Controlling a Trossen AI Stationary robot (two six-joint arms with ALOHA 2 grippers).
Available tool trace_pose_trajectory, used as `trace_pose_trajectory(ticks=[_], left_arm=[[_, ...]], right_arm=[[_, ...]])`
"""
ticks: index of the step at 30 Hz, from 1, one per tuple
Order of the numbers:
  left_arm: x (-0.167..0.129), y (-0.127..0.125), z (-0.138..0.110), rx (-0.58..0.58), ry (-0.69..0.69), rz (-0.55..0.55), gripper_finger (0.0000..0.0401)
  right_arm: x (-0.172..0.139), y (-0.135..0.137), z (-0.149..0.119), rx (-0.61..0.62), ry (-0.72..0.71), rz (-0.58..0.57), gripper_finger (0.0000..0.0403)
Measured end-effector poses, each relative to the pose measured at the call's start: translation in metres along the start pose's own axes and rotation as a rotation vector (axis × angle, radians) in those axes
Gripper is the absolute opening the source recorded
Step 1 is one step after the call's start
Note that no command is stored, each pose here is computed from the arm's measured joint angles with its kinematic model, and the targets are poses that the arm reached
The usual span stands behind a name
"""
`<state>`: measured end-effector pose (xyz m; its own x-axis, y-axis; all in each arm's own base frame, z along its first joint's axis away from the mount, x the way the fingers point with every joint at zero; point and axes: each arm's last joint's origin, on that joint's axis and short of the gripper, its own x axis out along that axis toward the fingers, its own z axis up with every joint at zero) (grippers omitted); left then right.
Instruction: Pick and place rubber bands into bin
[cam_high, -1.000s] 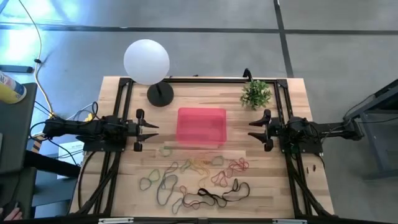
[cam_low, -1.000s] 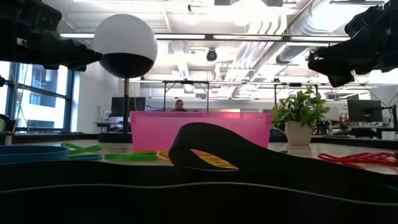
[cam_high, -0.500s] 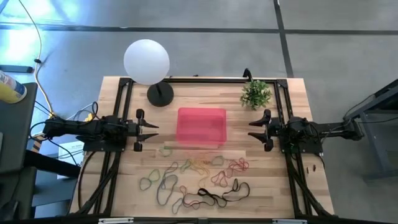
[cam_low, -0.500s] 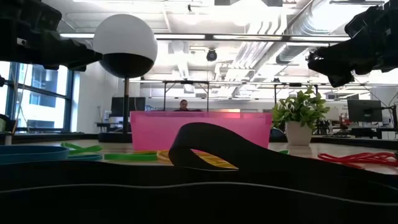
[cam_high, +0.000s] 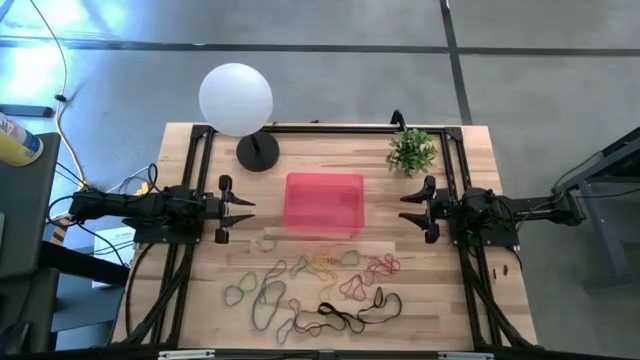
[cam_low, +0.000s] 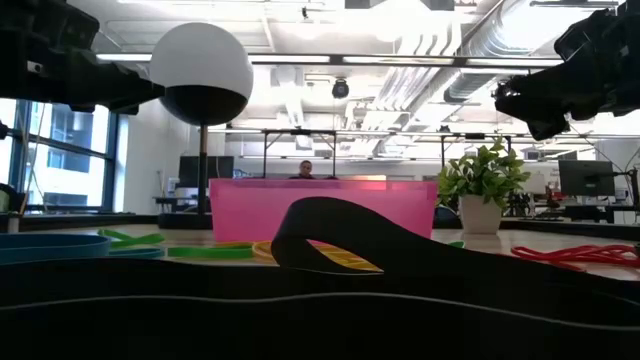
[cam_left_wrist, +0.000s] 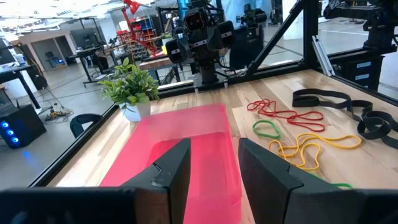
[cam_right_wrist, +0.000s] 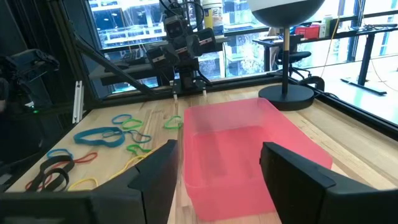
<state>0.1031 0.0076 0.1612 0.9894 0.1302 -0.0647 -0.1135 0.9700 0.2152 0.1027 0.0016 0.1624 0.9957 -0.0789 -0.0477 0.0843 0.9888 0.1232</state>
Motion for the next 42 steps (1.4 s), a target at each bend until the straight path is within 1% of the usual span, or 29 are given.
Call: trace_pose_trajectory(ticks=[15, 18, 20, 24, 25, 27, 30, 31, 34, 36, 39, 41, 42], left_arm=[[0.0, 0.0, 0.0, 0.0, 0.0, 0.0, 0.0124], [0.0, 0.001, 0.001, -0.018, -0.003, 0.027, 0.0124], [0.0, 0.001, 0.001, -0.087, -0.007, 0.038, 0.0124], [0.0, 0.002, 0.004, -0.355, -0.039, 0.044, 0.0124], [0.0, 0.002, 0.003, -0.405, -0.035, 0.049, 0.0124], [0.0, 0.002, 0.002, -0.466, -0.025, 0.054, 0.0124], [0.0, 0.002, 0.002, -0.482, -0.031, 0.053, 0.0124], [0.0, 0.002, 0.003, -0.486, -0.032, 0.053, 0.0124], [0.0, 0.003, 0.005, -0.532, -0.061, 0.05, 0.0124], [0.0, 0.003, 0.005, -0.534, -0.061, 0.059, 0.0124], [0.0, 0.004, 0.004, -0.499, -0.055, 0.095, 0.0124], [0.0, 0.005, 0.004, -0.481, -0.052, 0.124, 0.0124], [0.0, 0.005, 0.004, -0.495, -0.054, 0.131, 0.0124]], right_arm=[[0.0, 0.0, 0.0, 0.0, -0.001, 0.0, 0.0216], [0.0, 0.0, 0.0, 0.0, -0.001, 0.0, 0.0217], [0.0, 0.0, 0.0, 0.0, 0.0, 0.0, 0.0217], [0.0, 0.0, 0.0, 0.0, -0.001, 0.0, 0.0216], [0.0, 0.0, 0.0, 0.0, 0.0, 0.0, 0.0216], [0.0, 0.0, 0.0, 0.0, 0.0, 0.0, 0.0217], [0.0, 0.0, 0.002, -0.006, -0.018, -0.011, 0.0216], [0.0, 0.0, 0.004, 0.05, -0.04, -0.013, 0.0216], [-0.002, 0.002, 0.017, 0.363, -0.167, 0.043, 0.0214], [-0.002, 0.002, 0.021, 0.514, -0.217, 0.062, 0.0214], [-0.005, 0.002, 0.03, 0.654, -0.301, 0.099, 0.0214], [-0.006, 0.002, 0.033, 0.687, -0.336, 0.121, 0.0214], [-0.007, 0.003, 0.035, 0.702, -0.355, 0.133, 0.0213]])
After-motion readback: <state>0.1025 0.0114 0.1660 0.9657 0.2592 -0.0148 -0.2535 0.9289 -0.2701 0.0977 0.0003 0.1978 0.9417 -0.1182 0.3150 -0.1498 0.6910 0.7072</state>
